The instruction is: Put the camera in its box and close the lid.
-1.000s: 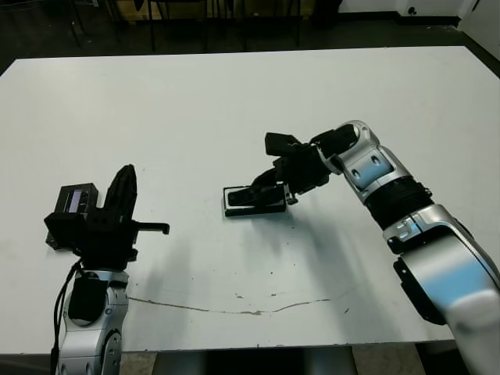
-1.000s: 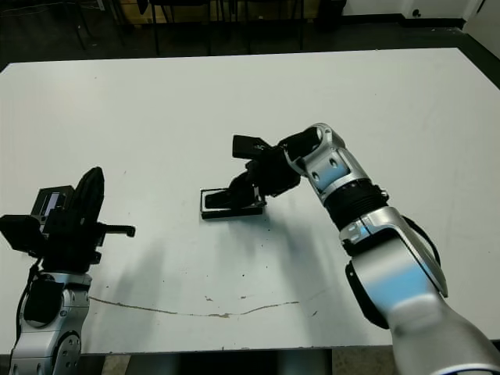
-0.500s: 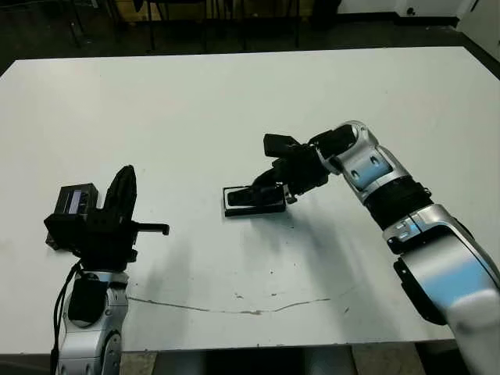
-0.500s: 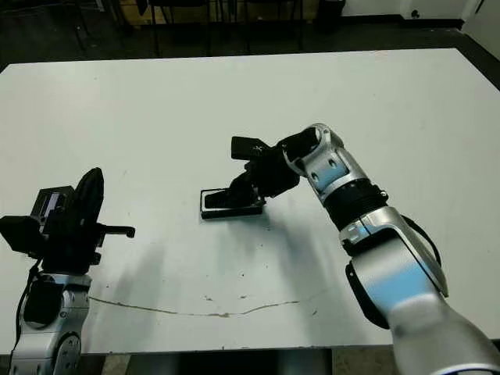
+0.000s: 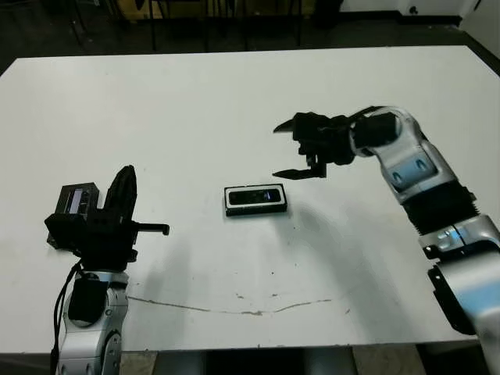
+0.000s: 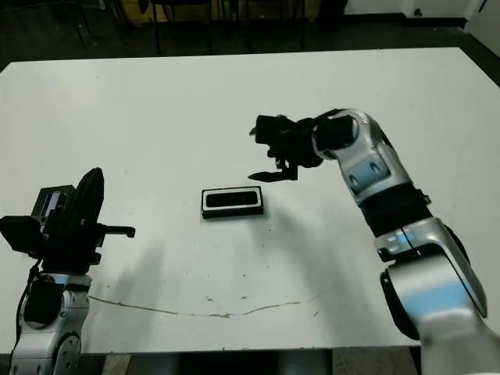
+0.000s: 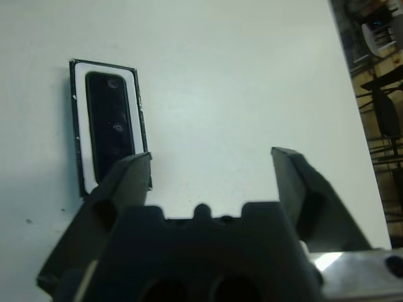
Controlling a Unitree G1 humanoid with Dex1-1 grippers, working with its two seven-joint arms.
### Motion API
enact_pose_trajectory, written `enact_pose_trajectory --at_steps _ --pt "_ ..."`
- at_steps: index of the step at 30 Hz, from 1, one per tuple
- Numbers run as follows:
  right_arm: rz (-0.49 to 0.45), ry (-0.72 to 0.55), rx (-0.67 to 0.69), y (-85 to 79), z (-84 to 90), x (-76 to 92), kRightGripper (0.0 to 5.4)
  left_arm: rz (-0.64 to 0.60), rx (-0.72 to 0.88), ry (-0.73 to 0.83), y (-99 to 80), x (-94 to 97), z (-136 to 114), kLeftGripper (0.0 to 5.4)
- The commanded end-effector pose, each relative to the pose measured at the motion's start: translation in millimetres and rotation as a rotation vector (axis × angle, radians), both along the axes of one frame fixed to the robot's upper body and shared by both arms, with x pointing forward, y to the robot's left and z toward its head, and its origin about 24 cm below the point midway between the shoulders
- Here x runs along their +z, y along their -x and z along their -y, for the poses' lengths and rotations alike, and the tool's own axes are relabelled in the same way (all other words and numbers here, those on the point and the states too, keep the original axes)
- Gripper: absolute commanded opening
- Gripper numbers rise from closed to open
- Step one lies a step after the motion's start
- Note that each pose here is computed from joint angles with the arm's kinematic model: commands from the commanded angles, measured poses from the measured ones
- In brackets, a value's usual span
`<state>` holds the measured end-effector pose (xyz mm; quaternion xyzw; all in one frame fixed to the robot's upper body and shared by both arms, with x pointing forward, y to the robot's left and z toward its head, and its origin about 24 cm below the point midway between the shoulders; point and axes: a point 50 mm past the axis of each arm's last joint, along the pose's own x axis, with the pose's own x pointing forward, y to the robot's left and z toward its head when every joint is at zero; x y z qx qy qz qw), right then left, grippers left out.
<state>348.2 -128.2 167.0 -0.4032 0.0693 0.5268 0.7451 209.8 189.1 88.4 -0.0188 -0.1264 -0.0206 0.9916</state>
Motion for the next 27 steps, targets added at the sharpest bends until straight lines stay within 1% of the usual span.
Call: enact_pose_trajectory --at_steps 1,3,5,8,12,14,17,20,22,25,27 --pt "0.01 -0.15 -0.068 6.5 14.0 5.1 5.14 -0.031 0.008 -0.004 1.7 -5.1 -2.6 0.0" --pt "0.07 -0.311 -0.14 11.7 19.3 4.8 5.37 -0.026 0.004 -0.006 2.1 -4.9 -2.9 0.0" --pt "0.165 -0.414 -0.238 20.2 24.1 2.6 5.37 -0.027 0.002 -0.003 3.2 -4.1 -2.8 0.0" --pt "0.329 -0.479 -0.376 37.4 29.4 -2.4 5.04 -0.024 0.003 -0.008 7.3 0.0 -3.4 0.0" --pt "0.457 -0.495 -0.482 61.1 37.2 -11.9 4.33 -0.001 0.001 -0.031 16.3 9.5 -6.6 0.0" --pt "0.475 -0.508 -0.53 73.1 42.3 -20.6 3.97 0.027 -0.005 -0.044 22.7 15.7 -9.9 0.0" --pt "0.489 -0.503 -0.571 91.4 49.9 -32.0 3.43 0.042 0.037 -0.083 38.5 30.6 -14.8 0.0" --pt "0.46 -0.529 -0.624 105.8 53.5 -40.8 2.86 0.074 0.117 -0.14 53.4 45.9 -19.1 0.0" --pt "0.441 -0.57 -0.637 111.8 56.2 -46.7 2.51 0.064 0.176 -0.135 64.1 55.0 -21.0 0.0" --pt "0.41 -0.612 -0.652 115.2 60.3 -52.6 1.98 0.008 0.237 -0.15 76.7 68.4 -22.3 0.29" --pt "0.4 -0.613 -0.667 115.7 62.3 -54.4 1.59 -0.019 0.263 -0.23 78.8 75.3 -26.9 0.63"
